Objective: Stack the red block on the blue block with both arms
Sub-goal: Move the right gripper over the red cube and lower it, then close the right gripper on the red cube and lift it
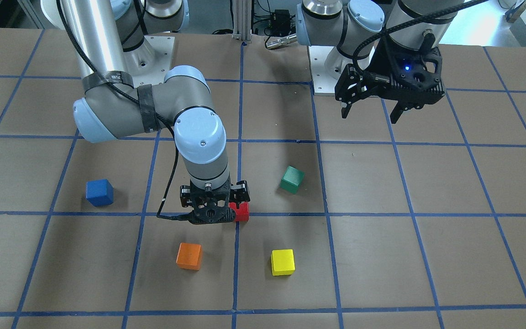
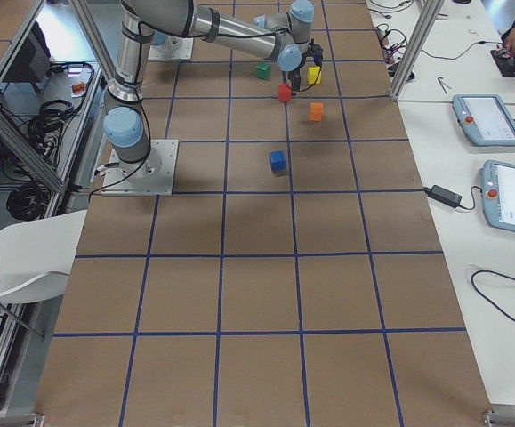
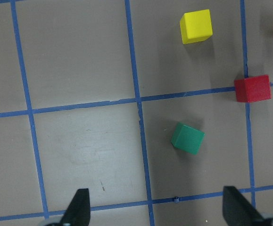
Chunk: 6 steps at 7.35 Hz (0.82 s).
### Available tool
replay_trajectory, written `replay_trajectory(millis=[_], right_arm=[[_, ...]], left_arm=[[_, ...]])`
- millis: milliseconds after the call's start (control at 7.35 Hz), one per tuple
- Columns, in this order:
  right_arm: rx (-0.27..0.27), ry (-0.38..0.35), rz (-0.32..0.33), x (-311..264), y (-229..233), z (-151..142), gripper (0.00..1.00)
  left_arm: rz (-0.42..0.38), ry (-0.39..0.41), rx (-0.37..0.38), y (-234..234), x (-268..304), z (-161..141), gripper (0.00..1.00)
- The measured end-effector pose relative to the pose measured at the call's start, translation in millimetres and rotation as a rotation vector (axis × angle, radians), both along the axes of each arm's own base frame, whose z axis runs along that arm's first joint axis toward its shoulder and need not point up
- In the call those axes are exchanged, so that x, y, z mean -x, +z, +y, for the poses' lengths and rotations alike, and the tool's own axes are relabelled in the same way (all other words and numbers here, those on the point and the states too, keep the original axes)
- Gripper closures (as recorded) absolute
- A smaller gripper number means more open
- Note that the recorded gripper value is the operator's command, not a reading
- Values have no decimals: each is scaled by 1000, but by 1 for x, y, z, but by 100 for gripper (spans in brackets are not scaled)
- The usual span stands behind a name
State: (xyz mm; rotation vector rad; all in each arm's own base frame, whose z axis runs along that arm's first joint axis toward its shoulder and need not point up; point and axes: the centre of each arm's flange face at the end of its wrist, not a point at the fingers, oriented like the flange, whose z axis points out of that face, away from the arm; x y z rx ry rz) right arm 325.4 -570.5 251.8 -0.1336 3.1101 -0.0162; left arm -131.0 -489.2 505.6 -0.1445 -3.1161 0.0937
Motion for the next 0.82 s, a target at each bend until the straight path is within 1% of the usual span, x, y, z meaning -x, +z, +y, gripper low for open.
replay_trajectory(millis=[136,272,544,816], right_arm=[[10,15,-6,-9,-9,0,0],[6,23,-24,-15,-18,0,0],[-21,31,-68,-23,-32,1,0],[-48,32,-71,-23,-45,5,0]], left_arm=[[0,2,5,0,0,-1,0],[0,3,6,0,-1,-2,0],[0,3,4,-1,-1,-2,0],[0,3,6,-1,-1,-2,0]])
